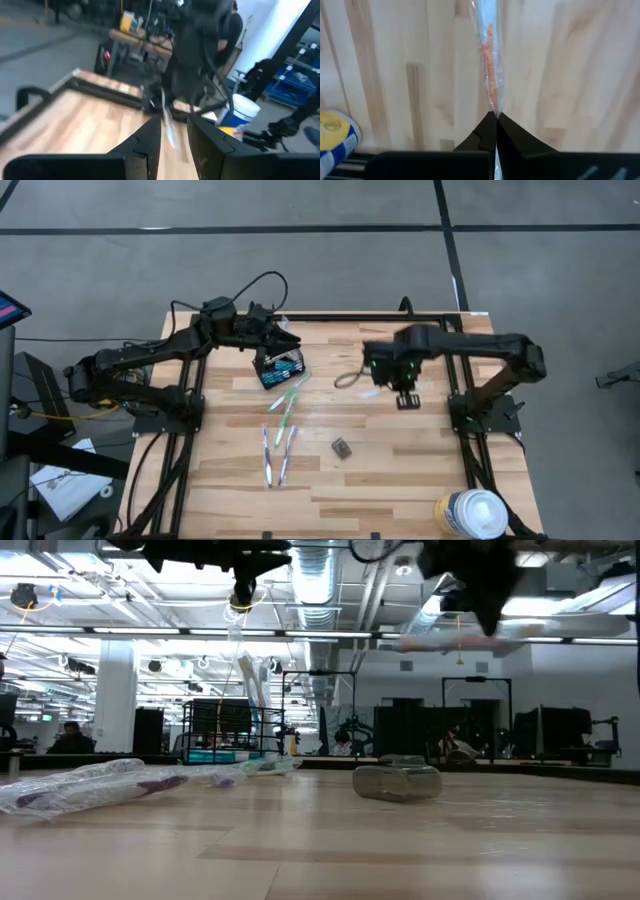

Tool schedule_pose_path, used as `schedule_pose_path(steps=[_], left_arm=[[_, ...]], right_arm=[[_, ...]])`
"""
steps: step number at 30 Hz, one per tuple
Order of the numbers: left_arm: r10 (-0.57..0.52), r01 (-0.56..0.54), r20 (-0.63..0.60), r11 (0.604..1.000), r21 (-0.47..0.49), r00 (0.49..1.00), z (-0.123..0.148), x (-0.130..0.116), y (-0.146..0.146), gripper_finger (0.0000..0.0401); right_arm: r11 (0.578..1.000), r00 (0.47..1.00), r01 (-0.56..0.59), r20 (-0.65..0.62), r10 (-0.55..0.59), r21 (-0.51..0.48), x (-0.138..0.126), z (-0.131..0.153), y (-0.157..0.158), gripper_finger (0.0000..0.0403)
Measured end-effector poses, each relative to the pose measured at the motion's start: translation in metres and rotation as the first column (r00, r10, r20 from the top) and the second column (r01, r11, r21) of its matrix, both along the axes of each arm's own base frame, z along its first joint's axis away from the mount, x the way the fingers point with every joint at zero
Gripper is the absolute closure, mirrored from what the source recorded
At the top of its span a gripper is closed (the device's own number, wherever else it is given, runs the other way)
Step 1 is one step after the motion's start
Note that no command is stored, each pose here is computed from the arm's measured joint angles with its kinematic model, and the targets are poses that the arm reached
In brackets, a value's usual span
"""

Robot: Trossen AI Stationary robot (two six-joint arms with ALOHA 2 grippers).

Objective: Pick & Place toothbrushing station
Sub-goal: Put the orange toothbrush into the black organizer

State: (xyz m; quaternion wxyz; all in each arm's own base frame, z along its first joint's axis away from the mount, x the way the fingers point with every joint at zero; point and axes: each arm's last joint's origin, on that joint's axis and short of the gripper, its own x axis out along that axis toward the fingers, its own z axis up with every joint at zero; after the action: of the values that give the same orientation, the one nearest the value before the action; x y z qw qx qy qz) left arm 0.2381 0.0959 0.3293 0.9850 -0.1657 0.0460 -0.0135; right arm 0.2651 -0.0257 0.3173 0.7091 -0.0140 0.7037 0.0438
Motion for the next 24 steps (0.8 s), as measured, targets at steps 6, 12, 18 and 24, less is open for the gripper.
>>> schedule_pose_path(steps=[6, 12, 18, 24], left_arm=[[-0.091, 0.085, -0.203, 0.996, -0.037, 0.975, -0.009, 0.014, 0.007, 0.0311], [-0.157, 0.163, -0.243, 0.987, 0.004, 0.957, -0.005, 0.022, 0.011, 0.0311], [-0.176, 0.184, -0.218, 0.983, 0.018, 0.96, 0.003, 0.021, 0.014, 0.0311], [-0.188, 0.186, -0.277, 0.982, -0.034, 0.942, -0.008, 0.023, 0.018, 0.0311]], right_arm=[[0.999, 0.995, -0.006, 0.099, 0.01, -0.041, 0.04, 0.036, -0.019, 0.0402], [0.997, 0.978, 0.027, 0.209, -0.011, -0.074, 0.073, 0.056, -0.036, 0.0403], [0.996, 0.971, 0.051, 0.237, -0.031, -0.076, 0.082, 0.06, -0.042, 0.0403], [0.996, 0.971, 0.05, 0.236, -0.032, -0.072, 0.082, 0.06, -0.042, 0.0403]])
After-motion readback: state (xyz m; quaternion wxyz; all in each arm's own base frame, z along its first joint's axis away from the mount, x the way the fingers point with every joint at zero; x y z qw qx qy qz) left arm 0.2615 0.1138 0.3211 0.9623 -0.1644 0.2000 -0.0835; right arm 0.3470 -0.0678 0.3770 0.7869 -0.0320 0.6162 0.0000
